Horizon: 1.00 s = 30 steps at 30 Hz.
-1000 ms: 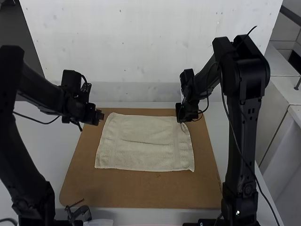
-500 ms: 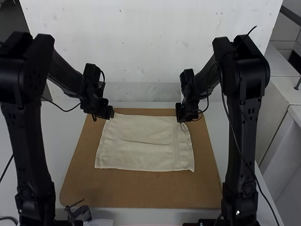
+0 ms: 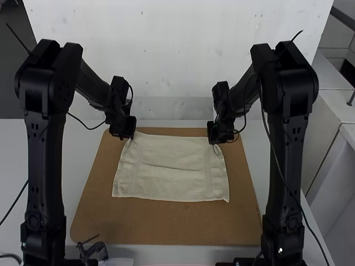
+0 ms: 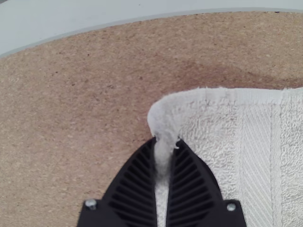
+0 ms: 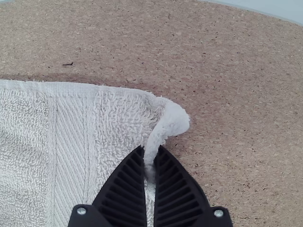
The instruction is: Fold the towel.
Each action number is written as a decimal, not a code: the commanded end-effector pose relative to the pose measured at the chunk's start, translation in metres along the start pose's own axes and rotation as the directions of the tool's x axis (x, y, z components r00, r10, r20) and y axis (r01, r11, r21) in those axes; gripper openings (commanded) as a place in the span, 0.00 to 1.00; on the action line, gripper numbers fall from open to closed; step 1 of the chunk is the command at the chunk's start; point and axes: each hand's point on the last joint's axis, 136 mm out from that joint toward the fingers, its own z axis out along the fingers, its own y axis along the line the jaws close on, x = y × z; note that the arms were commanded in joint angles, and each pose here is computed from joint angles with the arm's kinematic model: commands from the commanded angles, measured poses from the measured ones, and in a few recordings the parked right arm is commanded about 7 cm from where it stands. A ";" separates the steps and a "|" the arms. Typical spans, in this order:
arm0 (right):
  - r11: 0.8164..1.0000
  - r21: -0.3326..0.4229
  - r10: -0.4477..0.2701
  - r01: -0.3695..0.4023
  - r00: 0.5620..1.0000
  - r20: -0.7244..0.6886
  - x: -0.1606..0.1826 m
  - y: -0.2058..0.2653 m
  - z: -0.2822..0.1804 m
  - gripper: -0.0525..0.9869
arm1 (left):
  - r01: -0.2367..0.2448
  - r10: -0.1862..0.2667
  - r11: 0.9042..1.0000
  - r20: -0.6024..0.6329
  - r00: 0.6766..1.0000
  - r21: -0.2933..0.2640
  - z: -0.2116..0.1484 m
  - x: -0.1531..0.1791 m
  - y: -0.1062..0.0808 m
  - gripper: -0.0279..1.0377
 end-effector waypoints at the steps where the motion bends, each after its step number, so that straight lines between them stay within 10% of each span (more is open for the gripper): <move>1: 0.992 0.123 0.020 -0.009 0.995 -0.094 0.038 -0.035 0.016 0.07 | 0.028 -0.026 1.000 -0.084 0.996 0.015 0.016 0.028 -0.003 0.04; 30: 0.995 0.033 0.076 -0.099 0.902 0.425 -0.071 -0.024 -0.084 0.07 | 0.042 -0.056 0.997 0.214 0.975 0.071 -0.138 -0.040 -0.025 0.04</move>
